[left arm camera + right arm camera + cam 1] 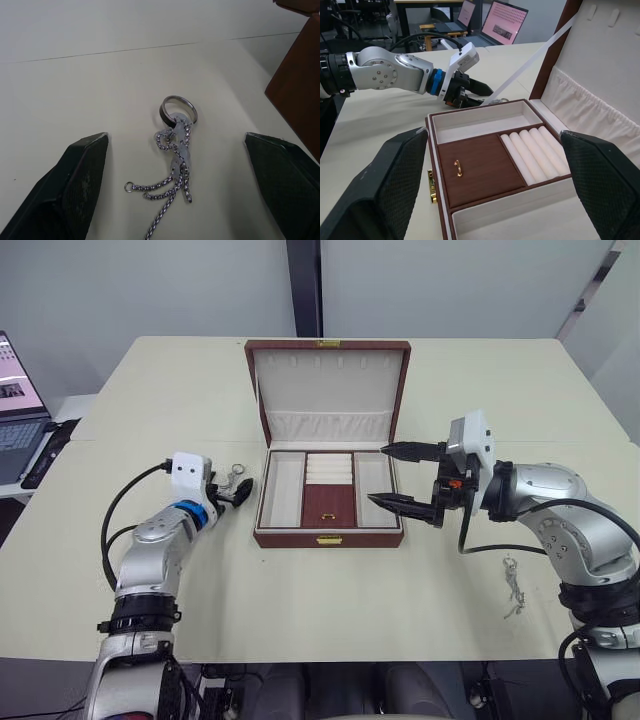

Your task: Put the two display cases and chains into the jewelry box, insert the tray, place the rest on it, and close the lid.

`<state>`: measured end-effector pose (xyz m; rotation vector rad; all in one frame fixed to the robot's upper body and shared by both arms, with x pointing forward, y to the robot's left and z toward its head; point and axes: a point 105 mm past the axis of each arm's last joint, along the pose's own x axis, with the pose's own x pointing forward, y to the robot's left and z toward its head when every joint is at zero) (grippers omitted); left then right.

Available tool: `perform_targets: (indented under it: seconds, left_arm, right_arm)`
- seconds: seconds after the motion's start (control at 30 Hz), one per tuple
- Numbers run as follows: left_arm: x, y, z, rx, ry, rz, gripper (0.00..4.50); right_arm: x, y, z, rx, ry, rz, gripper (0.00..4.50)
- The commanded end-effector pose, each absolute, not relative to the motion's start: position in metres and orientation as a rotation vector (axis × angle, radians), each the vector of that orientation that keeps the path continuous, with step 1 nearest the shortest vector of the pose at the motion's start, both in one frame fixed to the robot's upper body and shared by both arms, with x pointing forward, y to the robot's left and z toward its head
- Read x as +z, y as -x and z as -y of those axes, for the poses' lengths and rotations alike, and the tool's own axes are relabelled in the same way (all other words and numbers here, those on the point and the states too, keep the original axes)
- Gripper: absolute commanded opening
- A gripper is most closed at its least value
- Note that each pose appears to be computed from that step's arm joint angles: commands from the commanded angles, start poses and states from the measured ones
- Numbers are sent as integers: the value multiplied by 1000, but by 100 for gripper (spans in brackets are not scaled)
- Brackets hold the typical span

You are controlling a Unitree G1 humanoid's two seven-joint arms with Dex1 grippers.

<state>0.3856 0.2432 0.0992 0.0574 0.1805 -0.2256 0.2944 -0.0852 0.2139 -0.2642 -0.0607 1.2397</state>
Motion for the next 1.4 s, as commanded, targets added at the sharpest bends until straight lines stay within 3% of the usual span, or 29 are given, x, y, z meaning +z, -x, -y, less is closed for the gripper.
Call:
perform_targets:
  seconds: [0.03,0.33,0.83,1.17,1.4]
  left_arm:
    - [99,-387,-248,-215,-83,-184,450]
    - [84,-381,-253,-203,-92,-250,450]
    - [79,-377,-259,-189,-59,-261,5]
    - [89,-376,-262,-185,-62,-219,5]
    - [138,-373,-253,-226,-70,-99,5]
  right_arm:
    - [225,-290,83,1243,299,110,445]
    - [224,-289,84,1244,293,103,445]
    - [225,-289,86,1243,295,99,450]
    - [228,-291,88,1244,302,107,450]
    - [241,-285,89,1262,305,136,450]
